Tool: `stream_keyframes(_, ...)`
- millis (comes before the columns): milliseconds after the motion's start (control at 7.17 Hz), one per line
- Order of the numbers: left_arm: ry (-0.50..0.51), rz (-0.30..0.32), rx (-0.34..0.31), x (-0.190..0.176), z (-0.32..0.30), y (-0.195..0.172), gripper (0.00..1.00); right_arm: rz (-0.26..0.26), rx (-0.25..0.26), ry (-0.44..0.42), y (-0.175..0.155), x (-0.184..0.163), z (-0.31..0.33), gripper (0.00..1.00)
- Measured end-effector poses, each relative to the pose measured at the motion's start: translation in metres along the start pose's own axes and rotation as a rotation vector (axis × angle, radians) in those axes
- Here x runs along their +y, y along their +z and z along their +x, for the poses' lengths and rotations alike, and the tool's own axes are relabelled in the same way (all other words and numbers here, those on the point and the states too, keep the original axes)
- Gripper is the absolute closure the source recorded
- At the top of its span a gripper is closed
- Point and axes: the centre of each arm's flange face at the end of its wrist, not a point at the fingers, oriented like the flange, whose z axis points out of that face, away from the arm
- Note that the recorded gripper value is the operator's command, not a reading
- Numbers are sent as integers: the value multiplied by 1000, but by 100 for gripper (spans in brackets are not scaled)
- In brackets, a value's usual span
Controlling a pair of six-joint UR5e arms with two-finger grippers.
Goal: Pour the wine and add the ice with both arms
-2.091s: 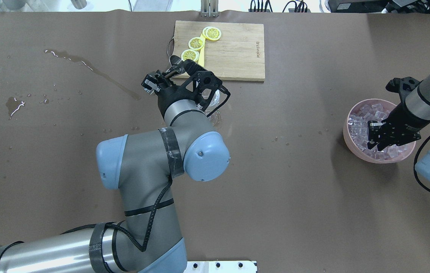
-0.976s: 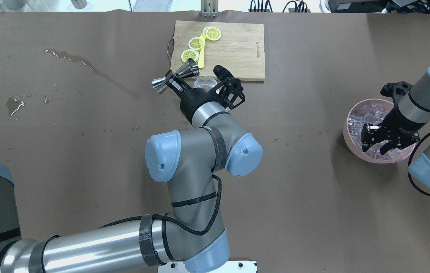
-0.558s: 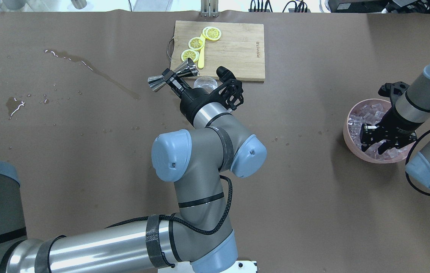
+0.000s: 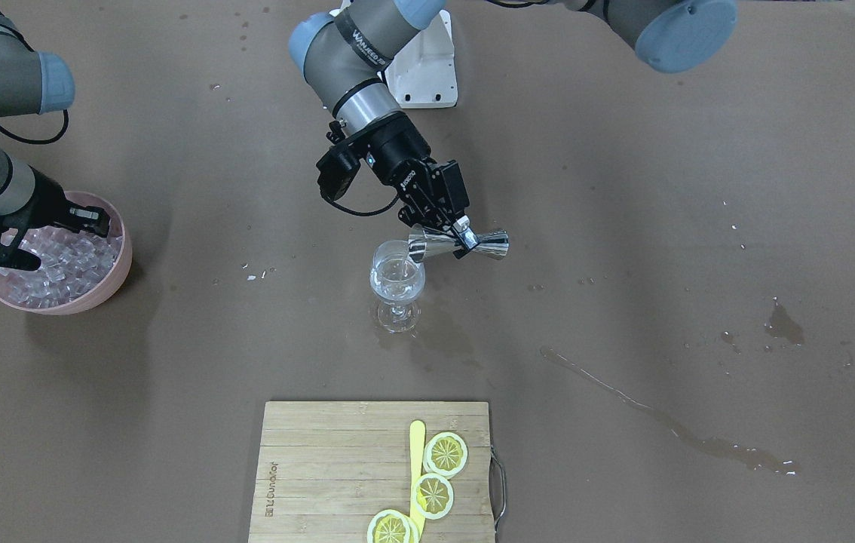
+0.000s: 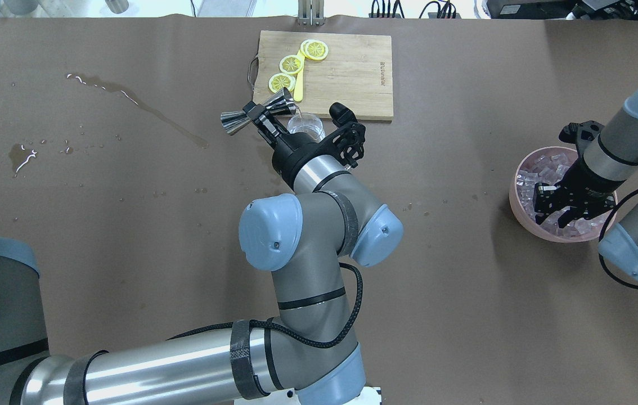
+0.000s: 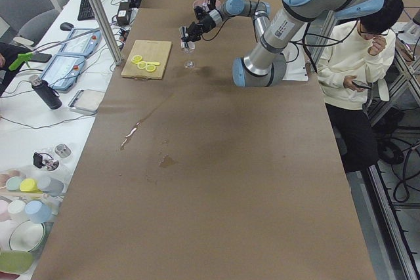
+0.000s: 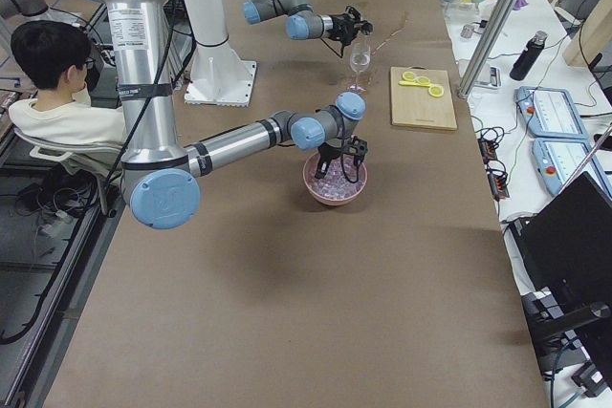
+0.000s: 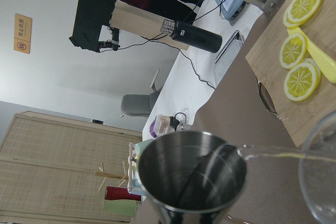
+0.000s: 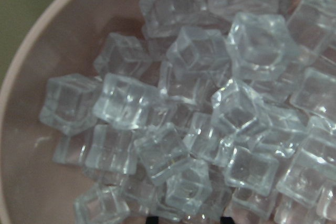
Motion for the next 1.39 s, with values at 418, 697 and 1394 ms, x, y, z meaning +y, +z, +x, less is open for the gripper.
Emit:
stream_keyframes(418, 45, -8, -32, 4, 4, 3, 100, -1, 0, 1, 1, -1, -1, 45)
stream_keyframes(697, 52, -10, -37, 2, 2, -1, 100, -5, 0, 4, 3, 0, -1, 46)
stream_keyframes(1394, -161, 37, 108, 3, -53, -33, 100, -12, -3, 8, 6, -1, 0, 78)
